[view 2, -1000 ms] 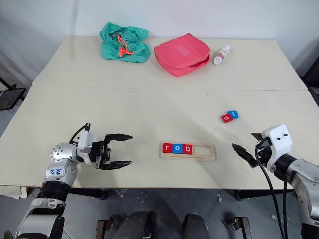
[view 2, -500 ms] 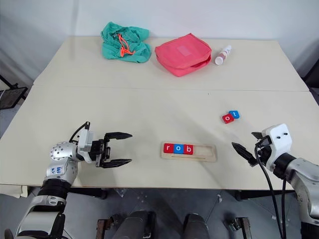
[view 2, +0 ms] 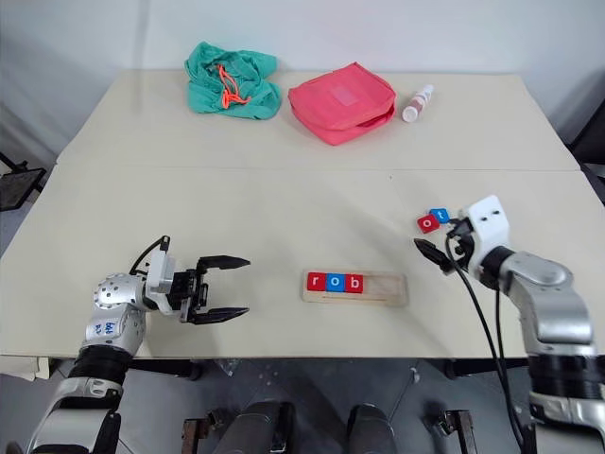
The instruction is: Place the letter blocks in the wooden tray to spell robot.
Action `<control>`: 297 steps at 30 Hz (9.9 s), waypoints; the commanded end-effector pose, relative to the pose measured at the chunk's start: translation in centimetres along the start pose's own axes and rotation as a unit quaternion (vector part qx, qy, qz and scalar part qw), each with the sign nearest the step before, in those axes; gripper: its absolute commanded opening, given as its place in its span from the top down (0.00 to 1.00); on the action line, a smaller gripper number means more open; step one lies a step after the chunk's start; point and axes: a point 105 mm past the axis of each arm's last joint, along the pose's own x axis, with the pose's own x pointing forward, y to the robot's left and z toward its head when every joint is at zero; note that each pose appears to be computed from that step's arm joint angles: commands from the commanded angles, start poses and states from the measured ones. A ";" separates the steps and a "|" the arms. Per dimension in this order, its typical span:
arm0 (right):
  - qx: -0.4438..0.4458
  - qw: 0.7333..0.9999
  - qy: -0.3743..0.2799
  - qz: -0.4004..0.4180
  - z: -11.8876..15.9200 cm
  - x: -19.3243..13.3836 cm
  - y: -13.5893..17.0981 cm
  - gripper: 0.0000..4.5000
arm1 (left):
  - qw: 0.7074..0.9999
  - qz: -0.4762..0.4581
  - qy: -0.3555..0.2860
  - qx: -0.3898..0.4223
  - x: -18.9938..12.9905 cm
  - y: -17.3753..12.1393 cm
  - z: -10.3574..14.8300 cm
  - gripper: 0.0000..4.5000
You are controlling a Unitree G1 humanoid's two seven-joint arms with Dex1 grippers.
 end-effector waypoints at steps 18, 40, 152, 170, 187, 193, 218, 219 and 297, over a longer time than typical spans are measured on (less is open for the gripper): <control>-0.021 0.999 -0.007 -0.030 -0.8 3.3 -0.9 0.01 | 1.000 0.000 -0.001 0.010 0.1 -1.0 0.6 0.00; 0.004 0.999 0.037 -0.015 -2.7 3.9 0.2 0.01 | 1.000 0.006 -0.001 0.014 0.3 -0.9 0.7 0.00; -0.324 0.835 0.166 0.413 -2.5 -3.7 3.4 0.01 | 0.999 0.034 0.009 -0.004 -1.0 -4.3 1.4 0.00; -0.301 0.863 0.143 0.379 -1.1 -2.3 2.4 0.68 | 0.999 0.037 0.008 0.000 -0.8 -3.7 1.4 0.00; -0.190 0.908 0.112 0.356 2.6 -2.0 9.3 0.68 | 1.000 -0.012 0.001 0.008 0.1 -2.0 1.1 0.00; -0.194 0.905 0.103 0.365 2.2 -1.0 10.7 0.68 | 1.000 -0.021 -0.003 0.010 0.4 -2.3 1.1 0.00; -0.193 0.904 0.081 0.372 2.4 -1.7 10.3 0.01 | 1.000 -0.008 -0.001 0.013 0.1 -2.2 0.9 0.00; -0.187 0.907 0.076 0.370 2.5 -1.9 10.2 0.01 | 1.000 -0.007 -0.001 0.014 0.1 -2.1 0.8 0.00; 0.153 0.974 -0.029 -0.165 -1.9 -6.2 4.8 0.67 | 0.999 -0.049 -0.012 0.012 0.8 -0.9 1.2 0.00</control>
